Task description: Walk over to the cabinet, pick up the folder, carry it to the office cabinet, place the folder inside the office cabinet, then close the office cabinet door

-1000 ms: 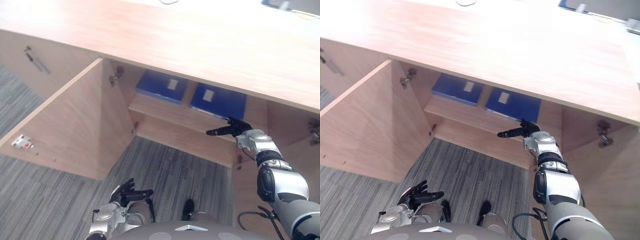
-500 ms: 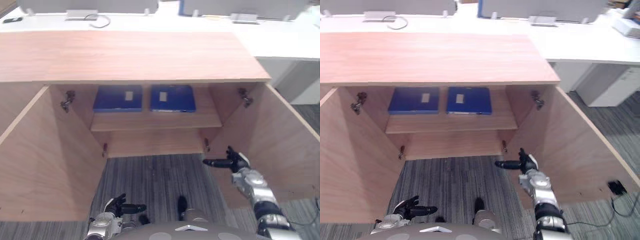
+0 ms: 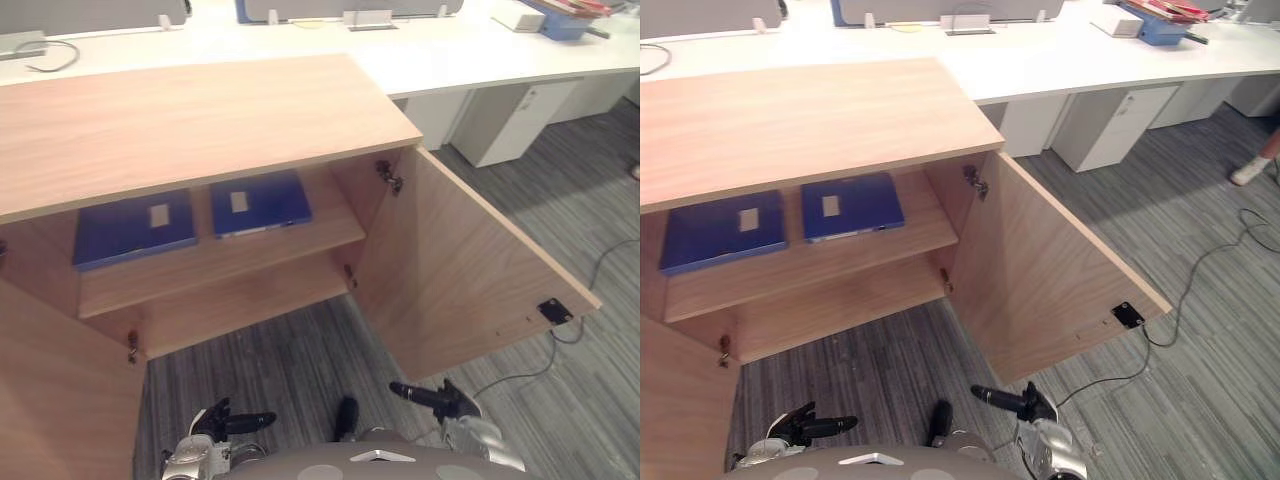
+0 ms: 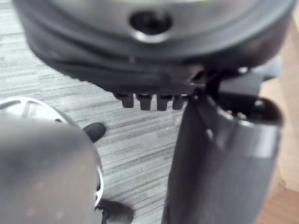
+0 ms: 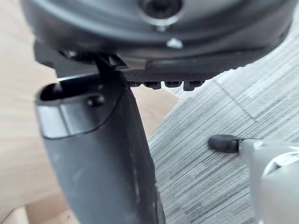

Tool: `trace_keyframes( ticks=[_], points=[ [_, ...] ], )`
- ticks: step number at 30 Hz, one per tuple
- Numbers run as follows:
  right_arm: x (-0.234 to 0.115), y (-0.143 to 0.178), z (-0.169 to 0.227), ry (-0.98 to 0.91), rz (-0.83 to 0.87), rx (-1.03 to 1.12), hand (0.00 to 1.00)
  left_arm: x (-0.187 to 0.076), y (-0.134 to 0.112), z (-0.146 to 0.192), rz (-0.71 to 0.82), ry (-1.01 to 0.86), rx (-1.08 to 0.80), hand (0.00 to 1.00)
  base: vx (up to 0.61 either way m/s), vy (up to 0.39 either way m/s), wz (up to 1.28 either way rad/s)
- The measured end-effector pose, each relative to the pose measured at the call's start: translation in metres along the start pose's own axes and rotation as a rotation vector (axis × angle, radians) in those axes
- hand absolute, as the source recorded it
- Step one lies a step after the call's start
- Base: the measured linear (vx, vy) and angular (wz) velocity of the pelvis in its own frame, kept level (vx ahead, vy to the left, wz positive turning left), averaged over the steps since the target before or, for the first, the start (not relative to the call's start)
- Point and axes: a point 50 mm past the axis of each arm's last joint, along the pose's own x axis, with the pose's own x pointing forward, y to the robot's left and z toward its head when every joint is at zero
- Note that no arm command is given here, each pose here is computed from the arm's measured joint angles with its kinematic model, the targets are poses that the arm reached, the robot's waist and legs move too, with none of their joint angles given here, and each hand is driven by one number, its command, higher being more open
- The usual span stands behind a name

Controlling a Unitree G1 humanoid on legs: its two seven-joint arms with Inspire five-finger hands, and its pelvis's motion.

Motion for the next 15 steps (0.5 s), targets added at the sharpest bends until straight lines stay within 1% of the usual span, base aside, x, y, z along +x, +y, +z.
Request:
trace_keyframes(
  ticks=[1,4,8,10,12,15],
  points=[
    [-0.002,-0.008,-0.012,0.037,-0.029,0.043,1.0,0.0,-0.002,-0.001,0.001,0.0,-0.025,1.0,0.11,0.075,-0.3],
    [-0.005,-0.018,-0.024,0.074,-0.066,0.09,1.0,0.001,-0.001,0.001,0.009,0.0,-0.062,1.0,0.06,0.112,-0.23],
    [-0.007,-0.026,-0.024,0.066,-0.094,0.119,1.0,0.001,0.002,0.003,0.026,-0.01,-0.097,1.0,-0.02,0.161,-0.08],
    [-0.007,-0.03,-0.016,0.032,-0.111,0.125,1.0,0.001,0.006,0.004,0.038,-0.015,-0.113,1.0,-0.09,0.151,-0.04],
    [-0.01,-0.039,0.001,-0.05,-0.14,0.134,1.0,0.001,0.008,0.003,0.047,-0.015,-0.121,1.0,-0.15,0.152,-0.05],
    [-0.016,-0.053,0.033,-0.179,-0.209,0.056,1.0,0.0,0.009,-0.001,0.05,-0.003,-0.119,1.0,-0.12,0.109,-0.02]
  ],
)
